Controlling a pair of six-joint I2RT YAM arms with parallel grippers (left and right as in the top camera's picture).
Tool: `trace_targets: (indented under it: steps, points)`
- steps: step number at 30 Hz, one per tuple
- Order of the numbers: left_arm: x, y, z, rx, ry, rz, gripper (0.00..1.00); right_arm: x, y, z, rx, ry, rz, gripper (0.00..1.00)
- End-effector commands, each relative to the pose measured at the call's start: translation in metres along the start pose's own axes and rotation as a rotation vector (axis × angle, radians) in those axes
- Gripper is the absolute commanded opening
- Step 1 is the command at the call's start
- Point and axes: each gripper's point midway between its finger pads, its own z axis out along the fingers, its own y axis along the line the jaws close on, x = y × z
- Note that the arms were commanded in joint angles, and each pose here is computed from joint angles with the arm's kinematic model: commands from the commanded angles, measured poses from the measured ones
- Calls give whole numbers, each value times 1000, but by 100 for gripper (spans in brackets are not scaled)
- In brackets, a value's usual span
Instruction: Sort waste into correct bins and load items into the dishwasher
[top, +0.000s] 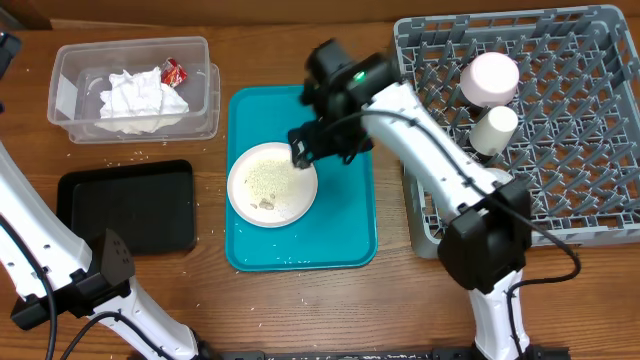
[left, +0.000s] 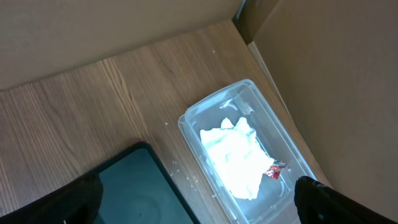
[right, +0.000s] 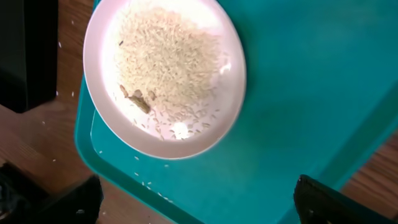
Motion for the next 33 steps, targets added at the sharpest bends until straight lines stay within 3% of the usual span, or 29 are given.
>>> trace_targets:
  steps: [1, 3, 9, 14, 16, 20, 22, 28, 33]
  points:
    - [2, -3, 3, 1, 6, -2, 100, 8, 2, 18, 62, -6, 85, 100]
    - [2, -3, 3, 1, 6, -2, 100, 11, -2, 29, 100, -12, 119, 99]
    - [2, -3, 3, 1, 6, -2, 100, 21, -9, 48, 122, 14, 148, 80]
    - [2, -3, 3, 1, 6, -2, 100, 27, -12, 56, 126, 29, 152, 71]
    - [2, -3, 3, 1, 6, -2, 100, 27, -12, 53, 127, 29, 168, 72]
    - [2, -3, 3, 1, 6, -2, 100, 17, -16, 25, 127, 8, 227, 87]
    - [2, -3, 3, 1, 6, -2, 100, 2, -24, -13, 135, -46, 257, 99]
    - [2, -3, 3, 1, 6, -2, 100, -31, -69, -123, 143, -252, 376, 100]
    - [2, -3, 3, 1, 6, -2, 100, -31, -137, -202, 161, -406, 533, 100]
